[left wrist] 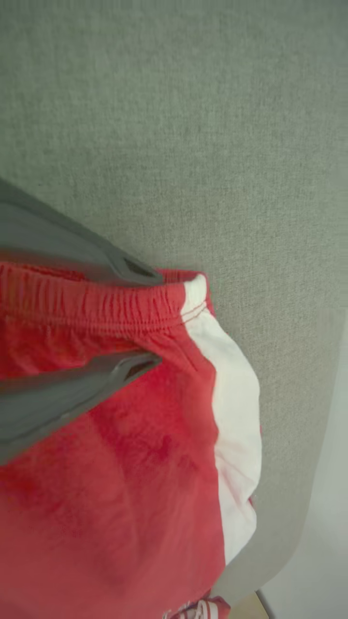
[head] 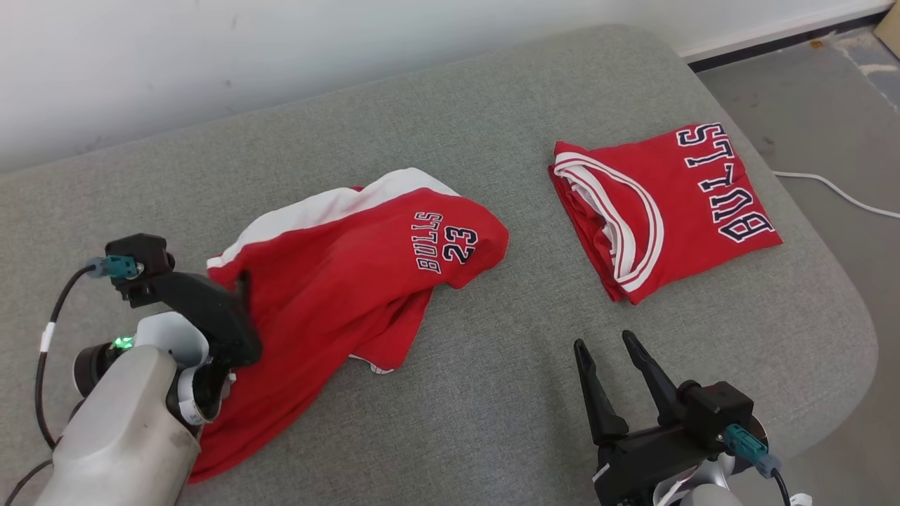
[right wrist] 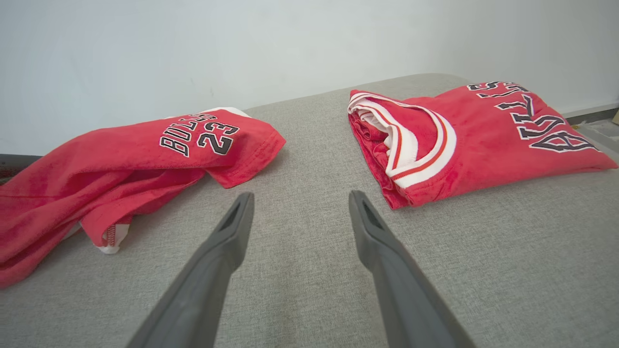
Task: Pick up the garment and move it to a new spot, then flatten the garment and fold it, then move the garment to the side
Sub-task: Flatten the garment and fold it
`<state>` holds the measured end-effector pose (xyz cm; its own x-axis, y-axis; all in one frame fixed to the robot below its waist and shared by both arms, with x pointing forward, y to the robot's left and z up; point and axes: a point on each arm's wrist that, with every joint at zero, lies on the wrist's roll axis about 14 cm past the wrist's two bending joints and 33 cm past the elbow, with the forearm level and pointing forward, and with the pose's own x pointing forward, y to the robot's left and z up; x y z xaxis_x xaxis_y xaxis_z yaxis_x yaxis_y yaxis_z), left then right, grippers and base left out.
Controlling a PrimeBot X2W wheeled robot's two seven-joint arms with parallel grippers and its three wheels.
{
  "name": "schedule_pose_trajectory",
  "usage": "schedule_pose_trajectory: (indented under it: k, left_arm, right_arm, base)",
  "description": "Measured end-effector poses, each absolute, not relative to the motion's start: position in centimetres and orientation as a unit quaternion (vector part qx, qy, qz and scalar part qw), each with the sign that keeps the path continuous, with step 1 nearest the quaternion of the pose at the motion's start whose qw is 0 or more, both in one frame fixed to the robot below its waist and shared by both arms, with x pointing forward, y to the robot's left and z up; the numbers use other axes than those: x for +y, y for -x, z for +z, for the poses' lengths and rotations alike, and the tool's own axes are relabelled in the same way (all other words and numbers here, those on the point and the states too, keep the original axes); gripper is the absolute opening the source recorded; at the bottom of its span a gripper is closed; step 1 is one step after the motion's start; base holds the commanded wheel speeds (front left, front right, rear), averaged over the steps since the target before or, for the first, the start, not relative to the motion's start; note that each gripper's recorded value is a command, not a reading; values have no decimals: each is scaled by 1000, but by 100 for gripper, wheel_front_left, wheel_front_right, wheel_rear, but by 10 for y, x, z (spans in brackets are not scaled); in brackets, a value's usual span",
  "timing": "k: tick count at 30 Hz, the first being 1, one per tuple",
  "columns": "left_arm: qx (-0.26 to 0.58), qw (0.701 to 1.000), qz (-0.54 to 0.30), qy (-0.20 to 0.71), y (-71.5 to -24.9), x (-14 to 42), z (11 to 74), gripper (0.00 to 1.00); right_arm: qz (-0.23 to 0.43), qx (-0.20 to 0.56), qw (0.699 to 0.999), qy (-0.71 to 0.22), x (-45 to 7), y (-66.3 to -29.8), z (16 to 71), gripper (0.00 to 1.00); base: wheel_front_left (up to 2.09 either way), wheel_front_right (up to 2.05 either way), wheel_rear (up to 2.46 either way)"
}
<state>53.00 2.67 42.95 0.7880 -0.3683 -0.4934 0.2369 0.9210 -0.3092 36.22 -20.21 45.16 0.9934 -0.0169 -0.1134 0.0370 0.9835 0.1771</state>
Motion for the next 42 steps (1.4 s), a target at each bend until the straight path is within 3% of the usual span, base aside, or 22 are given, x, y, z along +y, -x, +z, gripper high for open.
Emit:
schedule_pose_trajectory:
  k: [9, 16, 22, 26, 29, 42]
  left_arm:
    - [232, 950, -166, 125, -544, 26, 448, 0]
    - [85, 974, -186, 92, -579, 22, 517, 0]
    - [-31, 968, -218, 117, -587, 4, 593, 0]
    - [-10, 958, -252, 138, -567, -15, 587, 0]
    - [45, 953, -254, 160, -536, -7, 547, 0]
    - [153, 964, -149, 160, -429, 91, 468, 0]
  right_arm:
    - [-10, 50, 995, -89, -201, -364, 455, 100]
    - [-24, 50, 995, -88, -209, -359, 455, 100]
    - [-28, 49, 994, -91, -210, -355, 454, 100]
    - [-19, 52, 994, -95, -204, -357, 452, 100]
    - [-4, 54, 994, -100, -193, -358, 450, 100]
    - [64, 39, 992, -105, -150, -363, 466, 100]
  base:
    - [0, 0, 0]
    - [0, 0, 0]
    - [0, 0, 0]
    - [0, 0, 0]
    - [0, 0, 0]
    - [0, 0, 0]
